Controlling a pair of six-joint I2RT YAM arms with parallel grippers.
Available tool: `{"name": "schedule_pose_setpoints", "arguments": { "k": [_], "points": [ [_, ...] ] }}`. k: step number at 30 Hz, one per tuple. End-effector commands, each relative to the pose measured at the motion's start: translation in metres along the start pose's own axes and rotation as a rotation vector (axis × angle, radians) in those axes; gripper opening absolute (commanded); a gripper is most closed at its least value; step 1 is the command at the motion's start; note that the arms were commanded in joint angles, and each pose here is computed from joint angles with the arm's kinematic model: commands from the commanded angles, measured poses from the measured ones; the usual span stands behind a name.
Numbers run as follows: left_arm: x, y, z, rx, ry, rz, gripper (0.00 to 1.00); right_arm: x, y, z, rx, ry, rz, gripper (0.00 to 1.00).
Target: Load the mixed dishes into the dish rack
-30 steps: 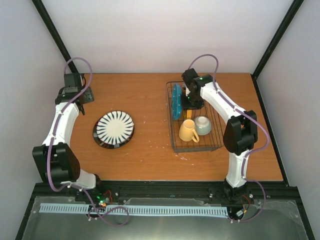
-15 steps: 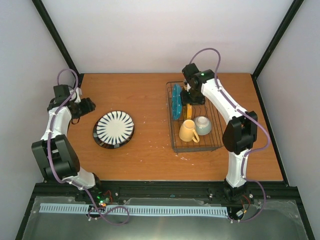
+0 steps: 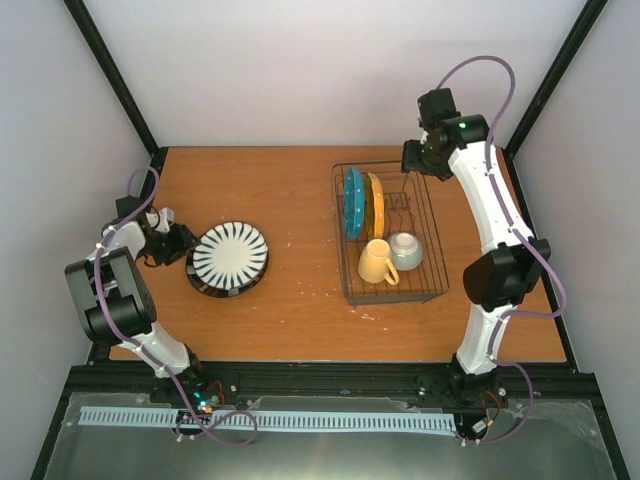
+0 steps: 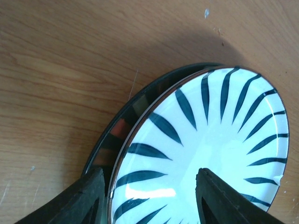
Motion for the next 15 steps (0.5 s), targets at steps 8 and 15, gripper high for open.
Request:
{"name": "schedule_pose_setpoints", "arguments": {
  "k": [8, 15],
  "points": [
    [-0.017, 0.009, -0.002, 0.045, 0.052, 0.005, 0.53, 0.006, -0.018, 0.01, 0.058, -0.049, -0.026, 0.68],
    [-0.02, 0.013, -0.012, 0.027, 0.102, 0.029, 0.5, 0.008, -0.025, 0.008, 0.058, -0.05, -0.022, 0.68]
  ]
}}
Point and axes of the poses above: each gripper's point midway between its finger pads, its own z axis back along the fingers, its own y axis along the line the jaws close on, x = y × z, the point moved 8 cm from there along z, back along the fingers, and after that the axes turned 6 degrees about z, right-handed, at the moved point
